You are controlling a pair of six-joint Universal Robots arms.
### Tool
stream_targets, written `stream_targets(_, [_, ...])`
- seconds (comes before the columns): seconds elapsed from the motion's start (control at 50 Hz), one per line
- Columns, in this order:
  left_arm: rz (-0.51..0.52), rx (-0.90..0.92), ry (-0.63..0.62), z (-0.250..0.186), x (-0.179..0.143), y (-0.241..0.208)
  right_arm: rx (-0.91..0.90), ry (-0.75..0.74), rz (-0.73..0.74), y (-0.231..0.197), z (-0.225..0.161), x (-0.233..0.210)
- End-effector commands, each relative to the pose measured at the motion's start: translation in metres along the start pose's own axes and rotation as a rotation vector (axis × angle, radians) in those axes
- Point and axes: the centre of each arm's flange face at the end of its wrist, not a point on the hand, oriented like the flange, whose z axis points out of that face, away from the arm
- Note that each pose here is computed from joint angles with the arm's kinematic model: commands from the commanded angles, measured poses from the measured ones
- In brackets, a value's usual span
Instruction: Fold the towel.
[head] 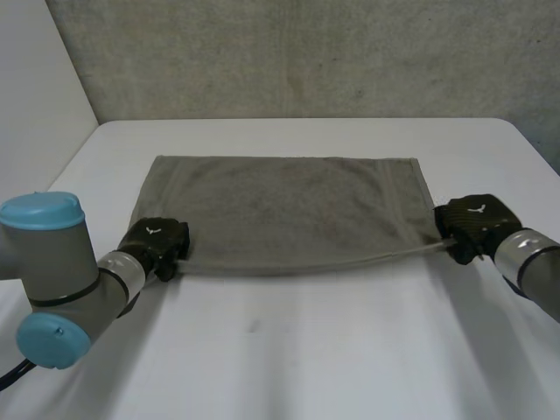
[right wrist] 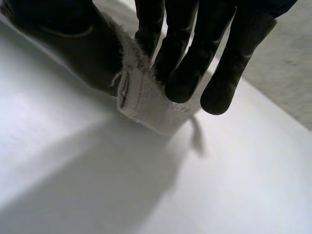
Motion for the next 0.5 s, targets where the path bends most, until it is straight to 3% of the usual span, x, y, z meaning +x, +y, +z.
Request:
stream_targets(0.02, [0.008, 0.072, -0.022, 0.003, -0.001, -0.004, 0.121, 0.075, 0.092, -0.008, -0.009, 0.021])
stream_targets(0.16, [0.014, 0.086, -0.017, 0.003, 0.004, 0.0, 0.143, 0.051, 0.186, -0.007, -0.01, 0.026])
stream_targets(0.5, [0.008, 0.044, -0.046, -0.005, -0.001, 0.008, 0.136, 0.099, 0.19, -0.002, -0.008, 0.041])
